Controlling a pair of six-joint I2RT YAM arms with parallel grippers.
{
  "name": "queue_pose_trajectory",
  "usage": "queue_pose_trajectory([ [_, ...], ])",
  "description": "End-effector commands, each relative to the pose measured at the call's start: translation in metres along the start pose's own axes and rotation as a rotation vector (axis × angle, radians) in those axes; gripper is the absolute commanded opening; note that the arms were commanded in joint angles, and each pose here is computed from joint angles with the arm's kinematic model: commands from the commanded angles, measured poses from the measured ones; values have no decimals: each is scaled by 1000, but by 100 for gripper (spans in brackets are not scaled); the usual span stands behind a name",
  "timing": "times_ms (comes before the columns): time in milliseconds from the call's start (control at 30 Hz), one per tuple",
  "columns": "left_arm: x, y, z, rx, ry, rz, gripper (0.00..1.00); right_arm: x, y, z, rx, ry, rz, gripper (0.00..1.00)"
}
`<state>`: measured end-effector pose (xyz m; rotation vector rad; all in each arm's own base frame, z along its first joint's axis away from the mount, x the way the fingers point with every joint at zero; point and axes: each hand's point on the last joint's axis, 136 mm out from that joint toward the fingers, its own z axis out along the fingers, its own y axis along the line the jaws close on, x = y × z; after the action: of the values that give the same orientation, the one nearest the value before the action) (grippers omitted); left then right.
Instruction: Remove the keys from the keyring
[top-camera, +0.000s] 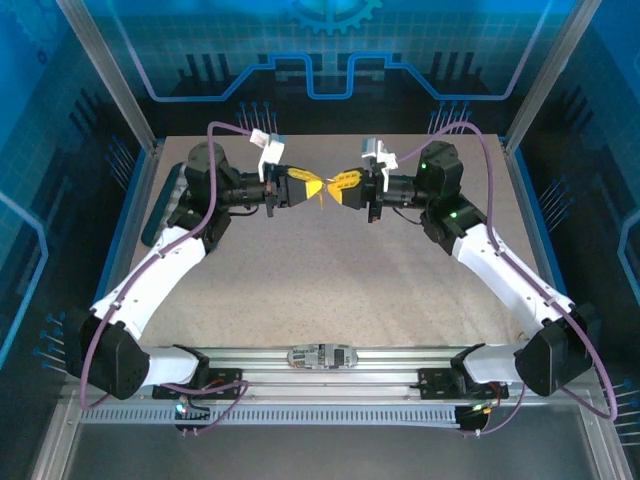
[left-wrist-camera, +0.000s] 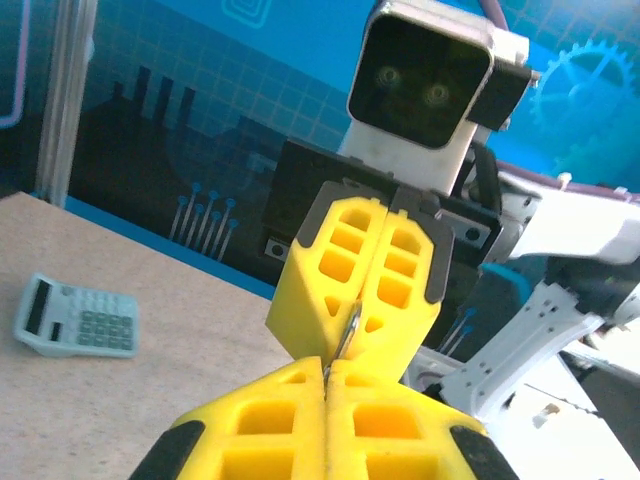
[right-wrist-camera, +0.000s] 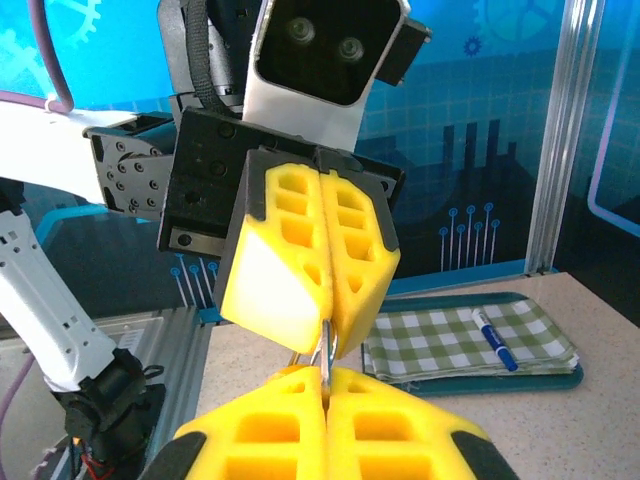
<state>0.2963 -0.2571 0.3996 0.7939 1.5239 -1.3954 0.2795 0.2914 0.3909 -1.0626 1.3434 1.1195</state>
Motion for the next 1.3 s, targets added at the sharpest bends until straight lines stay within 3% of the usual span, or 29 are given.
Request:
queue_pose_trajectory([
  [0, -31, 5, -16, -38, -121, 17, 0, -10, 22, -5, -35, -42, -93, 0],
  [400, -33, 13, -18, -78, -147, -3, 0, -4, 32, -1, -17, -27, -162, 0],
  [700, 8, 58, -31, -343, -57, -93, 0, 20, -7, -14, 176, 29, -9, 0],
  [833, 49, 95, -44, -507, -17, -207, 0, 57, -49, -34, 381, 43, 129, 0],
  [1033, 120, 152, -62, -733, 37, -407, 0, 135, -86, -50, 554, 116, 324, 0],
  [1267, 182, 200, -70, -879, 137, -567, 0, 217, -127, -70, 715, 130, 572, 0],
])
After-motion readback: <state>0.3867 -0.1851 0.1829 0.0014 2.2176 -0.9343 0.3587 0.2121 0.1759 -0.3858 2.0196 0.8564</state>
